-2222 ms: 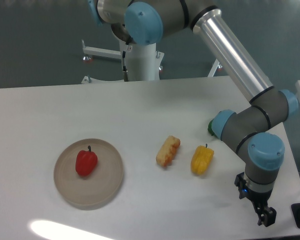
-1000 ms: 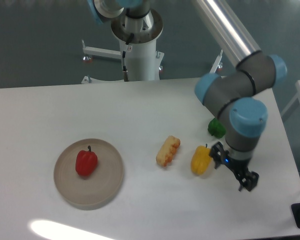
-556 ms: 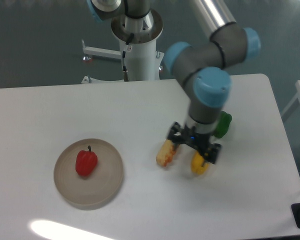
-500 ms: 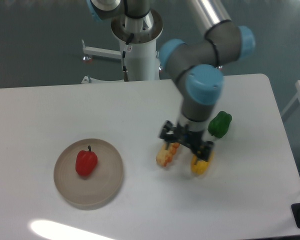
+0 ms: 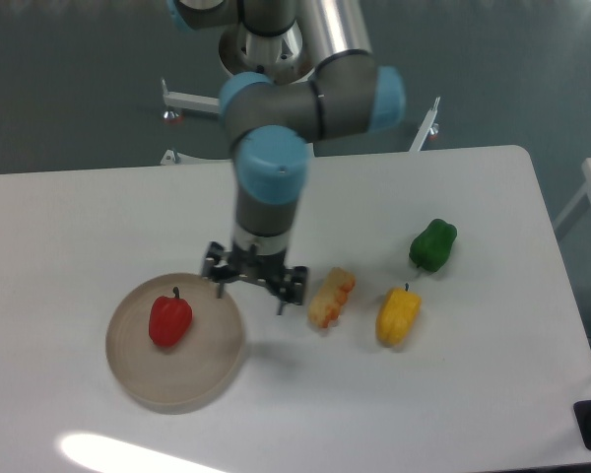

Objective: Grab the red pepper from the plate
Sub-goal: 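Move the open gripper over the red pepper on the plate, then lower the gripper around the red pepper and close on it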

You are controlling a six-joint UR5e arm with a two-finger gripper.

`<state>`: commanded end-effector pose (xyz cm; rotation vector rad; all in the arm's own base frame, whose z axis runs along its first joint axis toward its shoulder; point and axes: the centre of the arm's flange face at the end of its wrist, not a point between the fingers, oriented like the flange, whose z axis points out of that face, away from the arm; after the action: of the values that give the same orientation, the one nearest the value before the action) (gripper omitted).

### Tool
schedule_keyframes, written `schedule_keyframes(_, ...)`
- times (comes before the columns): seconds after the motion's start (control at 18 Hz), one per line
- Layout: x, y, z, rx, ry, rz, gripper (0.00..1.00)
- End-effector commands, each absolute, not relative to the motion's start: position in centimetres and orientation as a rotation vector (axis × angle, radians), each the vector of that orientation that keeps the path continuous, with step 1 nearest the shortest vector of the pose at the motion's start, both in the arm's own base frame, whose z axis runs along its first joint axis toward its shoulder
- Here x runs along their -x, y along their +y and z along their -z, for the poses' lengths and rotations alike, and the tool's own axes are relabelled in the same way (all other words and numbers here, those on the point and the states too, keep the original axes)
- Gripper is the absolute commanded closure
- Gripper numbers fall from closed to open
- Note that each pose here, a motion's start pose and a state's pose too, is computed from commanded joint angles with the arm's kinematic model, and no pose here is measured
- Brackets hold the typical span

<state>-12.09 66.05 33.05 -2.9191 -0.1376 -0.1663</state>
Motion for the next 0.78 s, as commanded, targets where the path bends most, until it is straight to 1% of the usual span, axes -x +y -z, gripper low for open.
schedule_keyframes(0.28, 8.7, 66.6, -31.4, 2.928, -0.092, 0.17, 0.0)
schedule_keyframes(0.61, 7.0, 66.7, -28.8, 2.932, -0.054, 0.163, 0.0)
schedule_keyframes(0.78, 6.2, 67.0, -27.8, 2.951, -0.036, 0.132, 0.0)
